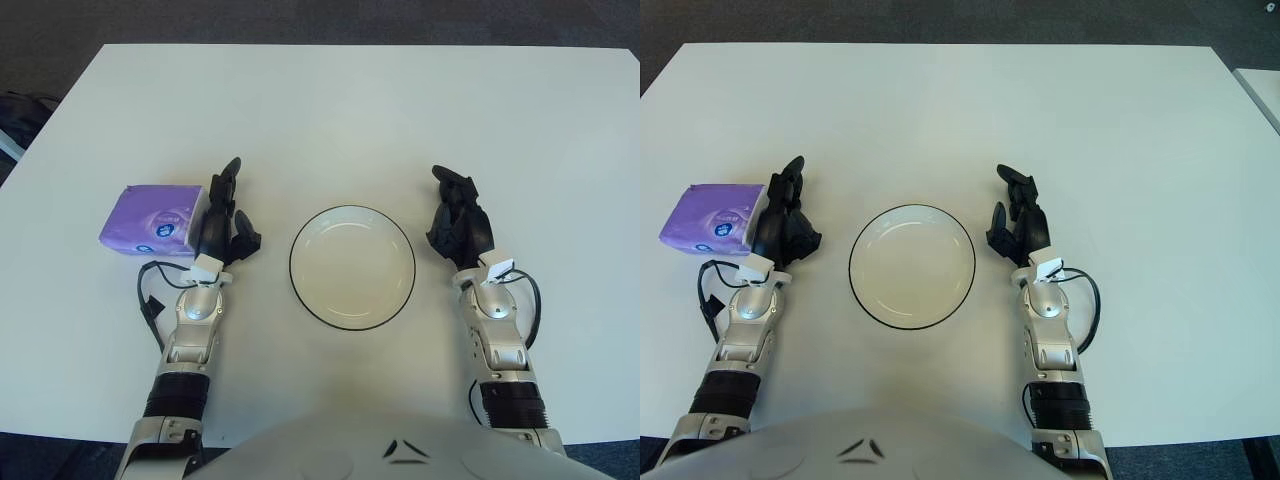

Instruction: Put the tissue paper into the plate.

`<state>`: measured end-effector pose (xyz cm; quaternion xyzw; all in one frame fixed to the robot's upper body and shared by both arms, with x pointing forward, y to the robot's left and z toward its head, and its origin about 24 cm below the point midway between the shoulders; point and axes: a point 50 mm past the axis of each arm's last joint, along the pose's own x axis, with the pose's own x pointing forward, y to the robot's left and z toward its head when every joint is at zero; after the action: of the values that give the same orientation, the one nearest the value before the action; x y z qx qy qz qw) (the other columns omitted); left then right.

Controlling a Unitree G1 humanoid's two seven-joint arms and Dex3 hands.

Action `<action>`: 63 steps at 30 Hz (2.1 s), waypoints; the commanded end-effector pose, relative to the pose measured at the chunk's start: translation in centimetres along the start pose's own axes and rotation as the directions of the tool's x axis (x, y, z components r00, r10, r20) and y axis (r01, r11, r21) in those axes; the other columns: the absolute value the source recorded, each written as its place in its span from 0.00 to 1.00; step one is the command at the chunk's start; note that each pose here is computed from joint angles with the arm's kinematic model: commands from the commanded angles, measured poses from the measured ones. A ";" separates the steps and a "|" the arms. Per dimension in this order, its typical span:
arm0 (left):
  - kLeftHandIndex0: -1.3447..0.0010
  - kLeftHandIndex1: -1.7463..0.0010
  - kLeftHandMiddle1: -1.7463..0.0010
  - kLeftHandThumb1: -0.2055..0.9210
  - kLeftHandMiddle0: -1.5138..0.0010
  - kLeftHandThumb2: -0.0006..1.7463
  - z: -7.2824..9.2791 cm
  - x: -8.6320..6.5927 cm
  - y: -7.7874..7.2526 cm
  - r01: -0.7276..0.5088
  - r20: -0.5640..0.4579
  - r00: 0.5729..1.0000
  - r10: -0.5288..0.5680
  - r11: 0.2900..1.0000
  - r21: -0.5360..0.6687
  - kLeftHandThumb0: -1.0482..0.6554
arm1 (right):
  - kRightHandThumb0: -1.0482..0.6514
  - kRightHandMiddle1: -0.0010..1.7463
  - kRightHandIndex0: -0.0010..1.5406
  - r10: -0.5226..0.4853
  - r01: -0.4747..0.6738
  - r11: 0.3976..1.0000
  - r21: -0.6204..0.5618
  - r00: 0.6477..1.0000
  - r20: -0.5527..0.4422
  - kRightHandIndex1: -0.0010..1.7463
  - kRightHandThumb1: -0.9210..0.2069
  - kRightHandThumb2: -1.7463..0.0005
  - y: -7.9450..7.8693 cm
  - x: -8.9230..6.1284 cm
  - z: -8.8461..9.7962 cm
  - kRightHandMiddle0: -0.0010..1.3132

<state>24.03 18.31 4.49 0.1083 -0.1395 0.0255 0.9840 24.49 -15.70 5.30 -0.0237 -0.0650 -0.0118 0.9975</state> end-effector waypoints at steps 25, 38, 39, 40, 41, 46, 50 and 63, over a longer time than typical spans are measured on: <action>1.00 0.79 1.00 1.00 0.95 0.67 4.4 0.9 4.1 -0.032 0.166 0.986 -0.016 0.959 0.281 0.11 | 0.28 0.42 0.20 -0.015 0.017 1.000 0.011 0.986 -0.164 0.02 0.00 0.47 0.4 -1.2 -2.8 0.00; 1.00 0.87 1.00 1.00 0.96 0.60 10.1 2.2 5.1 -0.039 0.475 0.859 -0.189 0.902 0.430 0.11 | 0.27 0.44 0.20 -0.010 0.014 1.000 0.017 0.981 -0.195 0.02 0.00 0.48 0.9 -1.2 -3.2 0.00; 1.00 0.88 0.99 1.00 0.95 0.59 10.6 2.5 5.1 -0.041 0.489 0.850 -0.195 0.901 0.431 0.10 | 0.27 0.44 0.20 -0.009 0.013 1.000 0.018 0.980 -0.197 0.02 0.00 0.48 0.9 -1.2 -3.2 0.00; 1.00 0.88 0.99 1.00 0.95 0.59 10.8 2.4 5.3 -0.043 0.498 0.843 -0.202 0.898 0.438 0.10 | 0.27 0.44 0.20 -0.009 0.013 1.000 0.021 0.980 -0.199 0.02 0.00 0.48 0.9 -1.2 -3.3 0.00; 1.00 0.89 0.99 1.00 0.95 0.58 10.9 2.4 5.4 -0.045 0.503 0.839 -0.207 0.895 0.443 0.09 | 0.27 0.44 0.20 -0.009 0.014 1.000 0.023 0.979 -0.201 0.02 0.00 0.48 1.0 -1.2 -3.3 0.00; 1.00 0.93 0.99 1.00 0.94 0.55 11.0 -0.7 6.8 -0.025 0.476 0.847 -0.236 0.877 0.480 0.05 | 0.27 0.45 0.21 -0.010 0.016 0.999 0.028 0.979 -0.205 0.02 0.00 0.49 1.2 -1.1 -3.4 0.00; 1.00 0.98 0.99 1.00 0.94 0.52 11.7 -0.8 7.2 -0.044 0.448 0.863 -0.234 0.848 0.529 0.03 | 0.28 0.47 0.22 -0.012 0.018 0.999 0.031 0.978 -0.206 0.03 0.00 0.50 1.3 -1.1 -3.5 0.00; 1.00 0.95 1.00 1.00 0.94 0.51 14.5 0.6 8.8 -0.152 0.406 0.873 -0.269 0.641 0.752 0.00 | 0.27 0.47 0.22 -0.007 0.014 0.999 0.029 0.976 -0.217 0.03 0.00 0.50 1.7 -1.1 -3.7 0.00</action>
<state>20.49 23.34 20.27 0.4926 -0.3617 0.0156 0.7914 25.22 -13.77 5.16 0.0001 -0.0563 -0.0102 0.9984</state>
